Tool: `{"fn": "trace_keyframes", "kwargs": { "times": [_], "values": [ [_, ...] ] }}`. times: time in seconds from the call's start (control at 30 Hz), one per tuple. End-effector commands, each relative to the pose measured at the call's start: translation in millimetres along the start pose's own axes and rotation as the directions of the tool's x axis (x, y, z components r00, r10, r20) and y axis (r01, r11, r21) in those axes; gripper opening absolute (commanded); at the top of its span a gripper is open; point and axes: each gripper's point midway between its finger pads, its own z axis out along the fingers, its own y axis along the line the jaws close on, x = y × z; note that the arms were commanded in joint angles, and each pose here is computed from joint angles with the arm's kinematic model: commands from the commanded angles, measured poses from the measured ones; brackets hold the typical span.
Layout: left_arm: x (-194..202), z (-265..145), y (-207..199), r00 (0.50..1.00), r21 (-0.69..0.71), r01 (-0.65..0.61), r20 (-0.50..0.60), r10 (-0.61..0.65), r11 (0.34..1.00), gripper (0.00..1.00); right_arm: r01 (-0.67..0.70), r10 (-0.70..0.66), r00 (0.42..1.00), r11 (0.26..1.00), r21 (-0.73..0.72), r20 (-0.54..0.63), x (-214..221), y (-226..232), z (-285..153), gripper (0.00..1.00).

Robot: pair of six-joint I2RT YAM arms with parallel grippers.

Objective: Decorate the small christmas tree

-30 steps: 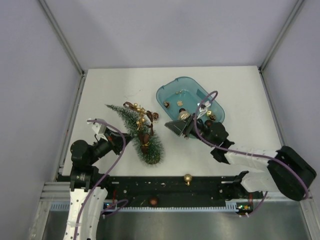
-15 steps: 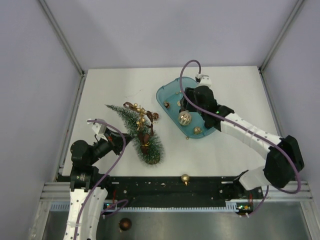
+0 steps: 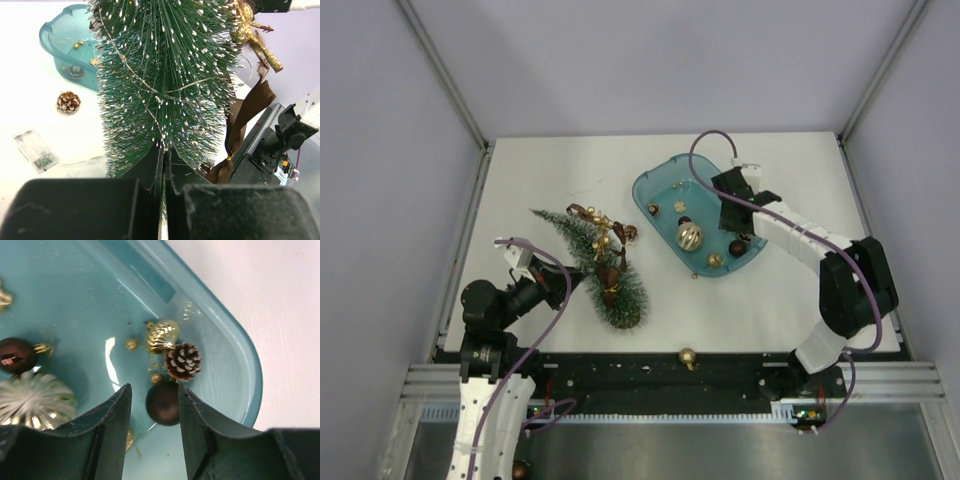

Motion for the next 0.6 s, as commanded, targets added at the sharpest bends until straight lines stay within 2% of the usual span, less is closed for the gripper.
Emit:
{"fn": "trace_keyframes", "kwargs": {
  "times": [0.0, 0.23, 0.57],
  "values": [
    [-7.6, -2.8, -4.9, 0.998, 0.007, -0.049, 0.039, 0.049, 0.999, 0.00, -0.015, 0.015, 1.000, 0.995, 0.097, 0.000, -13.5, -17.6, 18.6, 0.40],
    [-7.2, -2.0, -3.4, 0.998, 0.003, -0.044, 0.037, 0.044, 0.999, 0.00, 0.047, -0.044, 0.999, 0.983, 0.175, -0.020, -15.6, -17.7, 50.4, 0.41],
    [-6.5, -1.7, -3.6, 0.998, 0.007, -0.044, 0.034, 0.044, 0.999, 0.00, 0.075, -0.064, 0.996, 0.977, 0.201, -0.062, -15.3, -12.1, 85.5, 0.41]
  ]
}}
